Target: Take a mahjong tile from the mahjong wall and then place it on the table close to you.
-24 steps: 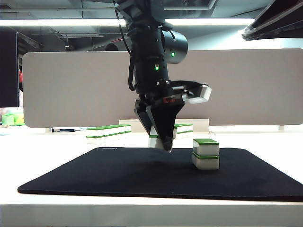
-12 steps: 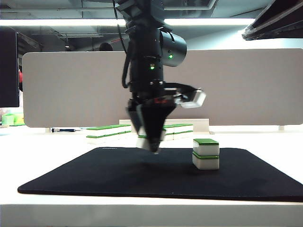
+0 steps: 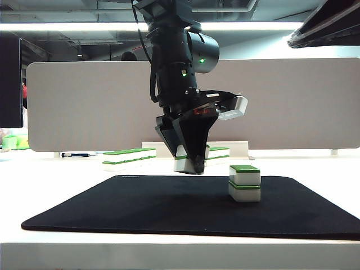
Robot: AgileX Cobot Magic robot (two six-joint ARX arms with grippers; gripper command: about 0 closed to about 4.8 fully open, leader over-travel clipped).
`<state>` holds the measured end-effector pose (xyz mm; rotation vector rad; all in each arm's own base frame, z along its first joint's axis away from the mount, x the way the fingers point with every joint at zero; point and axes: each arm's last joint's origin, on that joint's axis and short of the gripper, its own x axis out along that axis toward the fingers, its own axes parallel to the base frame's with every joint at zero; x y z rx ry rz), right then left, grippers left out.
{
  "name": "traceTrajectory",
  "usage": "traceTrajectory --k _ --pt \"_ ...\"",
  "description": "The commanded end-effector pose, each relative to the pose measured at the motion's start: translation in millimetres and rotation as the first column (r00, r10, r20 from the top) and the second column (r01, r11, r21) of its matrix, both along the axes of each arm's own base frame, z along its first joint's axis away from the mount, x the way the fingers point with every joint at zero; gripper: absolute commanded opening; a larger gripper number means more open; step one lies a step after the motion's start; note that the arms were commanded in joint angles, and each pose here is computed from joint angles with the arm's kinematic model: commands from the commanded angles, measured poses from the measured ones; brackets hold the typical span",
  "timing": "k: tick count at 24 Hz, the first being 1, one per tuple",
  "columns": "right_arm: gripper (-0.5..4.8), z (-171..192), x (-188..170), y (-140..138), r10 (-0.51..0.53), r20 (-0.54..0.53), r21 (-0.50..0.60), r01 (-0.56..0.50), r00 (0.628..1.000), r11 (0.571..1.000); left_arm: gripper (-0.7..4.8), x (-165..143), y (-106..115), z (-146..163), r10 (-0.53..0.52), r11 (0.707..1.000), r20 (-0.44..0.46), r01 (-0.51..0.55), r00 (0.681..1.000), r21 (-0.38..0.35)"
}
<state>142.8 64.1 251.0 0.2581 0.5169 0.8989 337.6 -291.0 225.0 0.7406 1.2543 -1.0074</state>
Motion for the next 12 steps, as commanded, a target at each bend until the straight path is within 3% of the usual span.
traceTrajectory --k 1,5,12 --pt "-0.01 2.3 0.3 0.3 0.002 0.017 0.006 -0.002 1.0 1.0 1.69 -3.3 2.4 3.7 -0.008 1.0 -0.02 0.008 1.0 0.013" --pt "-0.01 2.3 0.3 0.3 0.002 0.017 0.006 -0.002 1.0 1.0 1.69 -7.6 6.3 3.8 -0.023 0.998 -0.062 0.026 0.998 0.051" --pt "-0.01 2.3 0.3 0.3 0.002 0.017 0.006 -0.002 1.0 1.0 1.69 -1.1 0.9 5.2 -0.027 1.0 0.008 0.027 1.0 -0.004"
